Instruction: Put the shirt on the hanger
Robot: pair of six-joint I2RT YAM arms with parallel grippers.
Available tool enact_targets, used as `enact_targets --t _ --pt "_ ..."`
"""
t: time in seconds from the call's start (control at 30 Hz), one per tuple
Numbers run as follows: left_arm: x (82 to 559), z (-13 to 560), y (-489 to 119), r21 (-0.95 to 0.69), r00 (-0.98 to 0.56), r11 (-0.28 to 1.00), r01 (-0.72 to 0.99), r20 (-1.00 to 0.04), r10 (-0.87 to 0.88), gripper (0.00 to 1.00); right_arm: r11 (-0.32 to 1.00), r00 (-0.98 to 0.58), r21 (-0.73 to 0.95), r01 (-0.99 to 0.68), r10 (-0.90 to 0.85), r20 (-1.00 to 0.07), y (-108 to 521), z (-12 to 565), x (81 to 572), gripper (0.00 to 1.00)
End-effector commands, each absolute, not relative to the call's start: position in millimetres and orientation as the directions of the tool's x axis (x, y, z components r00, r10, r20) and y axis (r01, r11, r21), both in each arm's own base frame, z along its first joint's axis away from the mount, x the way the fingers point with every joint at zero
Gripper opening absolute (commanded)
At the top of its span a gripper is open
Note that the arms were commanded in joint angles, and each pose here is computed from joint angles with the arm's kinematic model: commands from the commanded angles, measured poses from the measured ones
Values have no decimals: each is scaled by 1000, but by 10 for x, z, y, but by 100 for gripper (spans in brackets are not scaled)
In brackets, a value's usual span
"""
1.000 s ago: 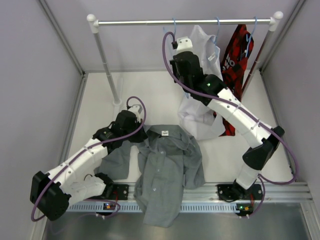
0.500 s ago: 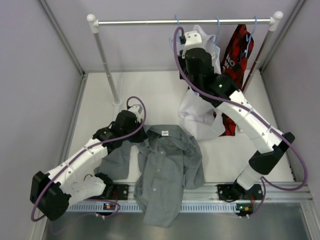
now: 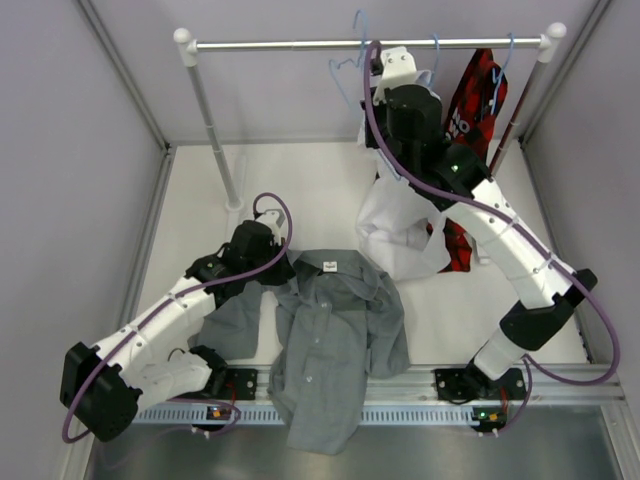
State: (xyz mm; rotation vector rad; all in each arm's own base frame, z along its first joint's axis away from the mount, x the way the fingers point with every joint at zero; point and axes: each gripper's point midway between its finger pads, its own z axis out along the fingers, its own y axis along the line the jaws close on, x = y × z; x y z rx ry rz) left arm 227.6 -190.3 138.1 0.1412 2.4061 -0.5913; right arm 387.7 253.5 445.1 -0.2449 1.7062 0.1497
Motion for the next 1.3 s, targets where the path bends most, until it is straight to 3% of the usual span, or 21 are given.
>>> enact_targets --t 0.0,0.47,0.9,1.07,1.27 --pt "2287 1462 -1929 -399 -773 881 254 -631 -63 0 958 21 42 -285 50 -999 2384 5162 3693 0" --pt "2315 1488 -1916 -392 -765 886 248 -640 -69 0 939 -17 8 -344 2 -1000 2298 4993 3492 0" --pt "2471 1737 -1980 -439 -744 878 188 -648 -165 0 796 -135 63 -602 -24 -991 2051 4412 2416 0" --pt "2535 1802 -1958 -421 -723 888 183 -670 -168 0 607 -247 134 -783 -106 -963 2040 3914 1663 0" --pt "2542 1850 -1984 -421 -720 883 208 -677 -153 0 531 -329 208 -821 -143 -933 1927 3328 1249 0"
